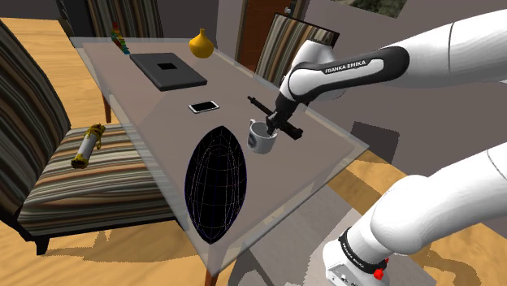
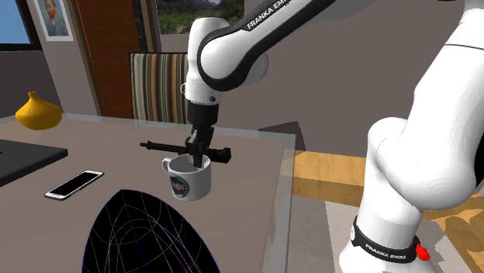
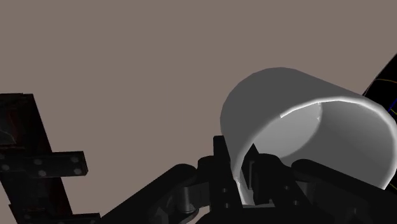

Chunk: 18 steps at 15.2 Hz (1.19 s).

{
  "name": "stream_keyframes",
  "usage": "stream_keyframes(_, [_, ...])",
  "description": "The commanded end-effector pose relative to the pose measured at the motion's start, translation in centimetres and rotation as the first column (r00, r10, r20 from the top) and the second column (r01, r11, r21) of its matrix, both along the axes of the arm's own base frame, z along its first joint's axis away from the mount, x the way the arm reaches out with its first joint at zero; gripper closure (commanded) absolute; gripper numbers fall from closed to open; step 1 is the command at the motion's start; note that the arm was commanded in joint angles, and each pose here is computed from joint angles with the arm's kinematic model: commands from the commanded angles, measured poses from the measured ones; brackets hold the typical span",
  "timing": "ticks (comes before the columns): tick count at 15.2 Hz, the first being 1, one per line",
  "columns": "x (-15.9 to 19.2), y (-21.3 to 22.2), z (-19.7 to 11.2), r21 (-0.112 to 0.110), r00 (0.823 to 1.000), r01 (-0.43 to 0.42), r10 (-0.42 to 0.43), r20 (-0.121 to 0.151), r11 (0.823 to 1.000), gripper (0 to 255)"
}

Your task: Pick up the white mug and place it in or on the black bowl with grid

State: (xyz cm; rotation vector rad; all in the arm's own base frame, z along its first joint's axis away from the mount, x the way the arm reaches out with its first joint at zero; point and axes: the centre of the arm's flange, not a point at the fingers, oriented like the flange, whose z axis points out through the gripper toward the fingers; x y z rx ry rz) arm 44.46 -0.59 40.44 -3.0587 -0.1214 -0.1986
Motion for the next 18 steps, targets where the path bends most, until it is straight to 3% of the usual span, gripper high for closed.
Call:
stream_keyframes(1, [-0.1,0.0,1.1,0.000,1.000,0.000,0.000,0.000,1.000,255])
stream_keyframes(18, [-0.1,0.0,10.1,0.000,1.000,0.000,0.000,0.000,1.000,255])
